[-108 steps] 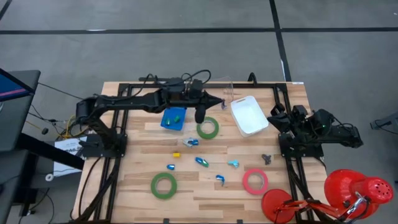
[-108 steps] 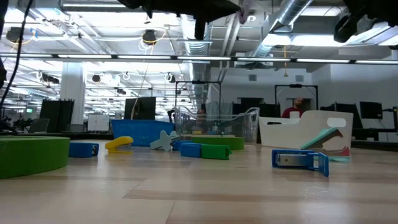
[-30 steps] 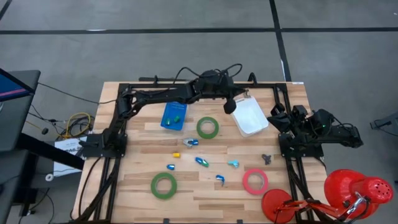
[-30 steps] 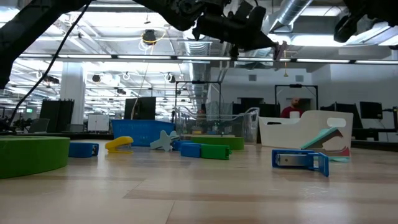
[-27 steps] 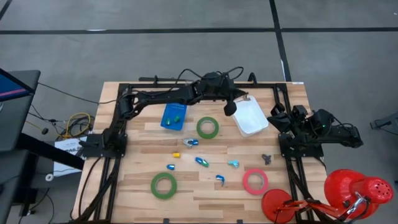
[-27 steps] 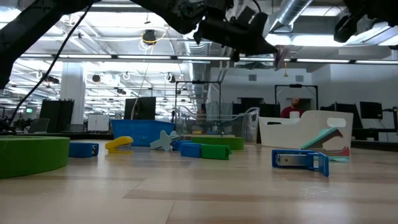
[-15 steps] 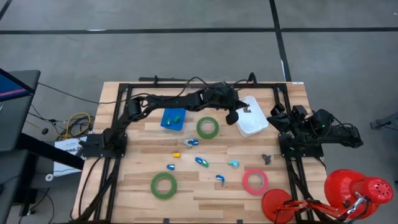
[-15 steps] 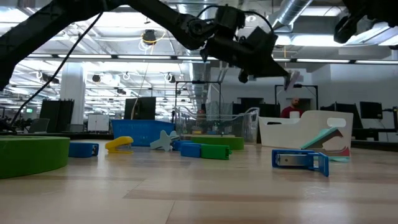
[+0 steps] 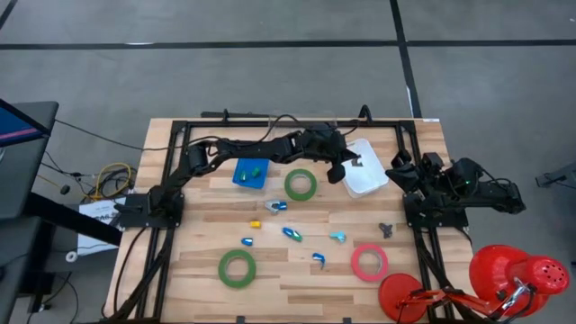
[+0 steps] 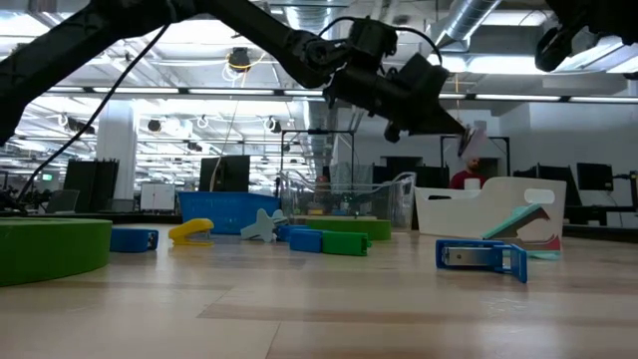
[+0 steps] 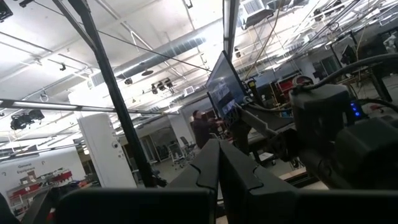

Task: Pick and place Stapler, Stapler remover, tape
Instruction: Put the purple staple remover into the white bin, then put the top green tape into the transparent bin

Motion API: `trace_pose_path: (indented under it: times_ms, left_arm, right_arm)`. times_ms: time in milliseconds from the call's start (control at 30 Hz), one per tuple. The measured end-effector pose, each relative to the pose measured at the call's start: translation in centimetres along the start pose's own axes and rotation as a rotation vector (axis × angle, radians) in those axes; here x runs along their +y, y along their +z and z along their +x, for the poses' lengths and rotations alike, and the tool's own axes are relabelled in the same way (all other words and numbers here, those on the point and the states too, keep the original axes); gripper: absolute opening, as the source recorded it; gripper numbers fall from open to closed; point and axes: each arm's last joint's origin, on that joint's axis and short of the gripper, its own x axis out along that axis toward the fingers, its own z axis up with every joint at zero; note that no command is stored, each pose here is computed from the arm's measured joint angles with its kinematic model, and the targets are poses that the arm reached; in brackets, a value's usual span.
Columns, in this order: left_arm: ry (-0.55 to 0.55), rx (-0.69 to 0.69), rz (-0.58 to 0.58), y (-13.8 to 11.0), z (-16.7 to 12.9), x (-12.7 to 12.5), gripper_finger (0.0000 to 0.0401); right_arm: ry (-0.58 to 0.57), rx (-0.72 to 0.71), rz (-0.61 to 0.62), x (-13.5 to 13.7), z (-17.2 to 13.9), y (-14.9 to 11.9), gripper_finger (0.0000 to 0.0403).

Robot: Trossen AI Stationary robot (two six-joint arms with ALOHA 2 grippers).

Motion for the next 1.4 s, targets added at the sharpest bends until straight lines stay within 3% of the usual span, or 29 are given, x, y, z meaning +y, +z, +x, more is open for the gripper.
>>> trace_pose_path:
  times_ms: [433,633,1000,1200,1400]
  left_arm:
    - [-0.008,0.0,0.004,0.1,0.1,-0.6,0.0113]
    - [-0.015,-0.003,0.002,1.9,-1.3,-1.2,0.0133]
    - [-0.047,0.091,-0.001,7.2,-7.4,-3.0,0.0139]
    - [-0.053,0.131,-0.002,9.2,-10.6,-3.5,0.0139]
    - [-0.088,0.102,0.061,10.2,-14.6,-5.6,0.0139]
  right_arm:
    - [0.0,0.0,0.0,0.0,0.0,0.0,0.0001]
    - [-0.004,0.01,0.0,0.0,0.0,-0.1,0.0001]
    - [-0.014,0.033,-0.001,-0.1,0.0,-0.3,0.0001]
    - [-0.018,0.04,-0.001,-0.2,0.0,-0.4,0.0001]
    - [-0.019,0.044,-0.001,-0.2,0.0,-0.4,0.0001]
